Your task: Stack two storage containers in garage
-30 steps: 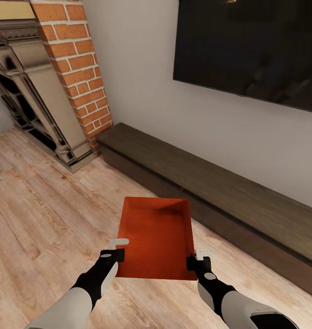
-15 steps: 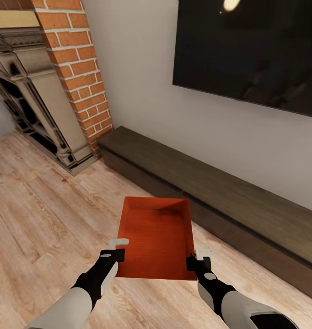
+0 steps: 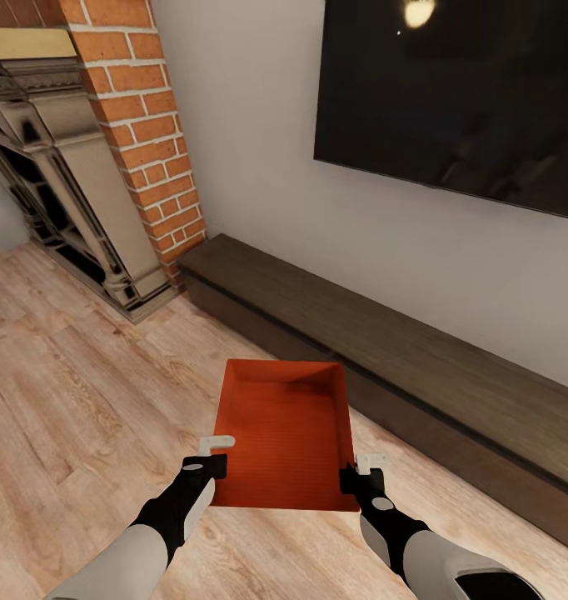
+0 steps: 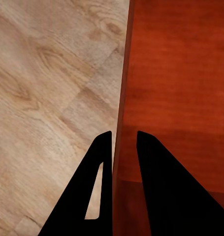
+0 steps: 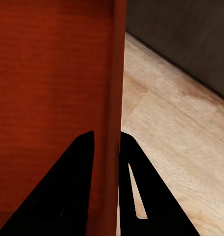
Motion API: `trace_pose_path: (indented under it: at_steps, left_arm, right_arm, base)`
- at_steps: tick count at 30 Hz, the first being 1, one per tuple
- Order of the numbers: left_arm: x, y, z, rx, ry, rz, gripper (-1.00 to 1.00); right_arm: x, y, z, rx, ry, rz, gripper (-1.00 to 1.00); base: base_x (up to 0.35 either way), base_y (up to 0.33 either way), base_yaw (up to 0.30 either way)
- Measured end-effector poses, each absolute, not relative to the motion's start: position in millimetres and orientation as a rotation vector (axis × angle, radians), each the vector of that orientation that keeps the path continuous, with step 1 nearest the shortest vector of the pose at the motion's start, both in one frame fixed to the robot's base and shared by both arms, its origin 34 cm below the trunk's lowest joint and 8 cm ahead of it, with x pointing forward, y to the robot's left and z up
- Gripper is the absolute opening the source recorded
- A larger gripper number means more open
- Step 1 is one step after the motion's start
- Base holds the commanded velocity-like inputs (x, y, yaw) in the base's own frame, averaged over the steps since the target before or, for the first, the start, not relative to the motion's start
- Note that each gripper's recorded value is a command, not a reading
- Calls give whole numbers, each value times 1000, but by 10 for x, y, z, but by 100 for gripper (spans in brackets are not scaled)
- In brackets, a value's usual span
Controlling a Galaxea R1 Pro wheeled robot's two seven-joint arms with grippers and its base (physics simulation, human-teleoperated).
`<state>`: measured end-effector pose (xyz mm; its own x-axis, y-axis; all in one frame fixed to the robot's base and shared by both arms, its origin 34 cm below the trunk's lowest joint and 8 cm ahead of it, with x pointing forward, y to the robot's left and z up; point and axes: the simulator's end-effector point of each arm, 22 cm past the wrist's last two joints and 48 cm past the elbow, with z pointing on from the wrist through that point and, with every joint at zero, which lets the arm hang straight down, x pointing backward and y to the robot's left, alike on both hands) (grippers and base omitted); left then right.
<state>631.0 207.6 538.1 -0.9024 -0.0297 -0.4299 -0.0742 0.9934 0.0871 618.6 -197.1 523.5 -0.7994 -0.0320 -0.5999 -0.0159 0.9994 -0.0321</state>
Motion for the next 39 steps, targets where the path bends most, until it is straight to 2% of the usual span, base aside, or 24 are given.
trace_pose_path:
  at_steps: [39]
  left_arm:
    - [6310, 2084, 5486, -73, 2695, 140, -100]
  right_arm:
    - [6183, -1965, 5340, -36, 2497, -36, -100]
  base:
    - [0, 0, 0]
